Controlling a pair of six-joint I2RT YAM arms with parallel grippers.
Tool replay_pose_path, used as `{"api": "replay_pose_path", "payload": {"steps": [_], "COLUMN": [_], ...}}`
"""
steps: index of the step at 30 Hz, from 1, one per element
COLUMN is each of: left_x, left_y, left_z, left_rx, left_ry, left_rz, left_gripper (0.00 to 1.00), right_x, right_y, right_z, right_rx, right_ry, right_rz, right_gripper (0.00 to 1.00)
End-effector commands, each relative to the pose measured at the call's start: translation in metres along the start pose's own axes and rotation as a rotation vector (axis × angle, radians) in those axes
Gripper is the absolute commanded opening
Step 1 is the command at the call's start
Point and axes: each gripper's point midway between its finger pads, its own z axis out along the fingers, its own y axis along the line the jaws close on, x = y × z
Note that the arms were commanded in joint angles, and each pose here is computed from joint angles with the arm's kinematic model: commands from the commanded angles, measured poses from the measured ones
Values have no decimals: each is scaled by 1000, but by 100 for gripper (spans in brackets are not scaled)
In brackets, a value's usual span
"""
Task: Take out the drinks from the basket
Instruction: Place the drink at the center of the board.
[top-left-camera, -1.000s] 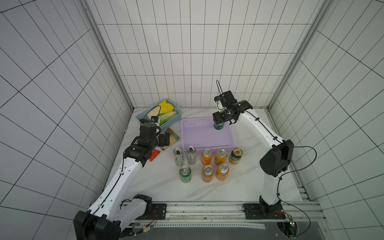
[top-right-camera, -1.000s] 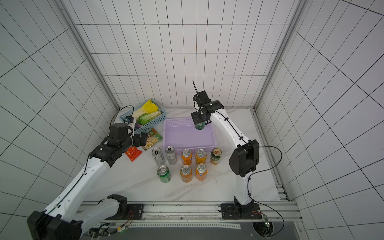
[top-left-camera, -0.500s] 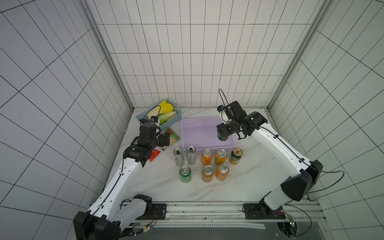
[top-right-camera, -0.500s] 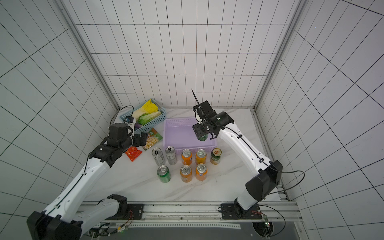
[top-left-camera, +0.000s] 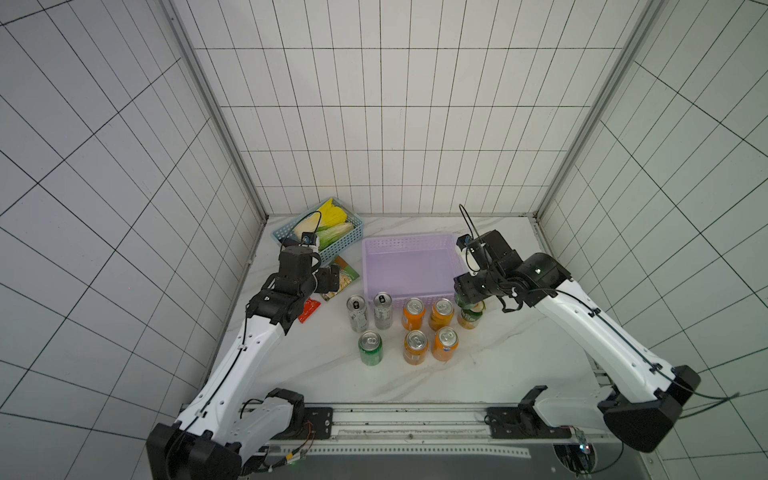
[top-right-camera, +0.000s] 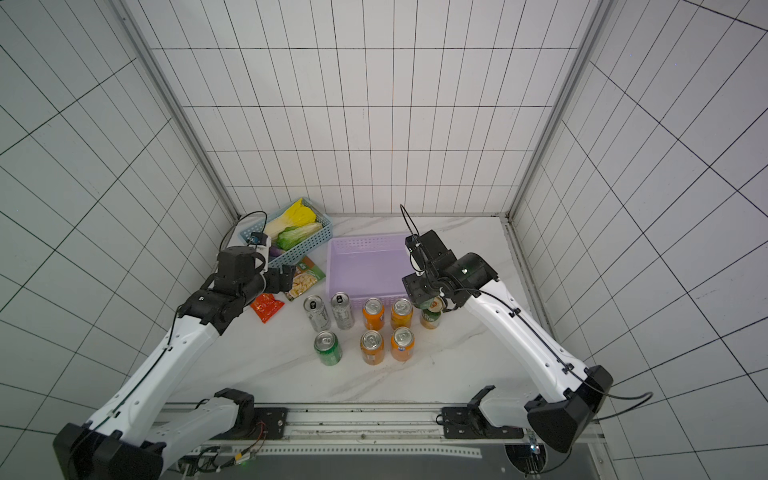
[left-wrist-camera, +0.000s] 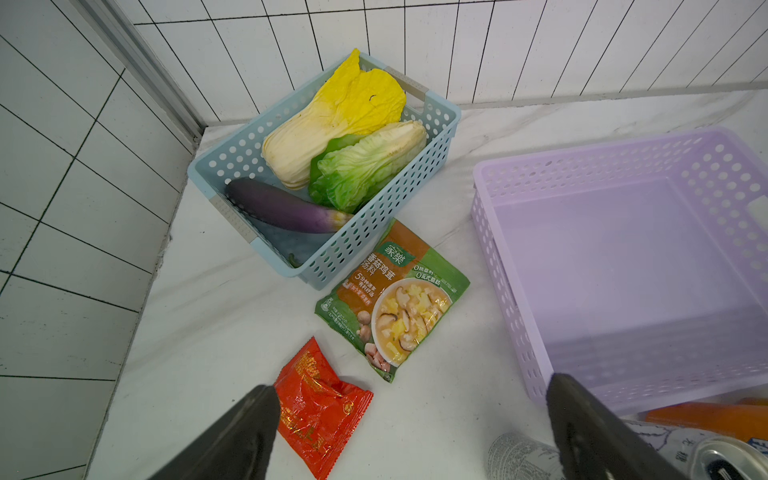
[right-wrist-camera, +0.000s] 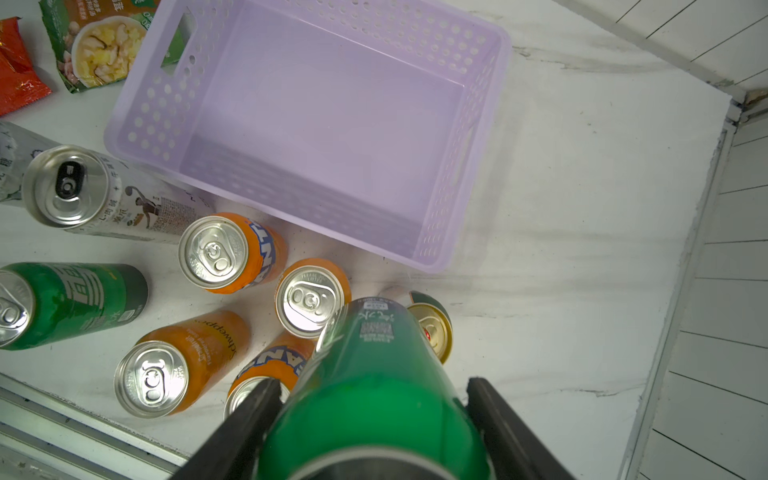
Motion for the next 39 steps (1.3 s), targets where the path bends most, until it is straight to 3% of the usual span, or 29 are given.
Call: {"api": "replay_pose_path", "payload": {"steps": [1,14,39], "left_x": [-7,-7,-6], "left_y": [0,2,2], "left_z": [-5,-4,-3], "left_rx": [4,-8,-6], "left_ry": [-34,-32,-29], "left_rz": [1,4,3], "left_gripper": [98,98,98], "right_x": [7,69,138], "right_y": [-3,0,-11], "right_z": [-15,-8,71], "right_rx": [10,0,97], "right_ry": [-46,44,34], "right_rz": [61,140,320], "right_gripper": [69,69,68]}}
